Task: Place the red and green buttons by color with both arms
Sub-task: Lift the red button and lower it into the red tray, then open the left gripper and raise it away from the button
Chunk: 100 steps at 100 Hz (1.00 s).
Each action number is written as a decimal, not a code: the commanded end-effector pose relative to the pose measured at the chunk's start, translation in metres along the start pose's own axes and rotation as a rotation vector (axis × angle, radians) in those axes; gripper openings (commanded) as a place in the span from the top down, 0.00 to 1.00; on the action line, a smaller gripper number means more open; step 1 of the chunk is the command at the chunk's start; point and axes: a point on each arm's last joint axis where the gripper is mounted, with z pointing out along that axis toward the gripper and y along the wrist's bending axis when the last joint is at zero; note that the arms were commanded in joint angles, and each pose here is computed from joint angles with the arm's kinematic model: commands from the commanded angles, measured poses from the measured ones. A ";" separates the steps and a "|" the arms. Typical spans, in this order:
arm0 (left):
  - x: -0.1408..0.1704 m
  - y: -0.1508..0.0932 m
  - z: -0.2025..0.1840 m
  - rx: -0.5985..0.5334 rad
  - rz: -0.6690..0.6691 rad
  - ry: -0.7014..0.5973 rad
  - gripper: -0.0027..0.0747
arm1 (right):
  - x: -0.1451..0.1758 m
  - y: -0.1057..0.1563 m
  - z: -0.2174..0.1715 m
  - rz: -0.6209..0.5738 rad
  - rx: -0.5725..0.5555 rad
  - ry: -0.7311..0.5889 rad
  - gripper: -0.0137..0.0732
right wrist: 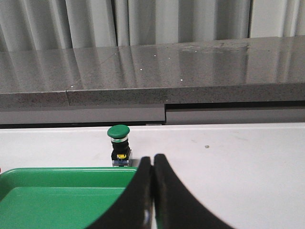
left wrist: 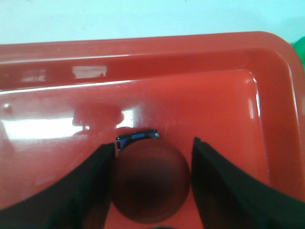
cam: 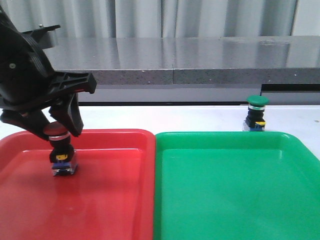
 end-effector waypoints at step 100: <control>-0.022 0.000 -0.115 0.066 0.062 -0.416 0.18 | -0.013 0.001 -0.003 -0.008 -0.006 -0.117 0.97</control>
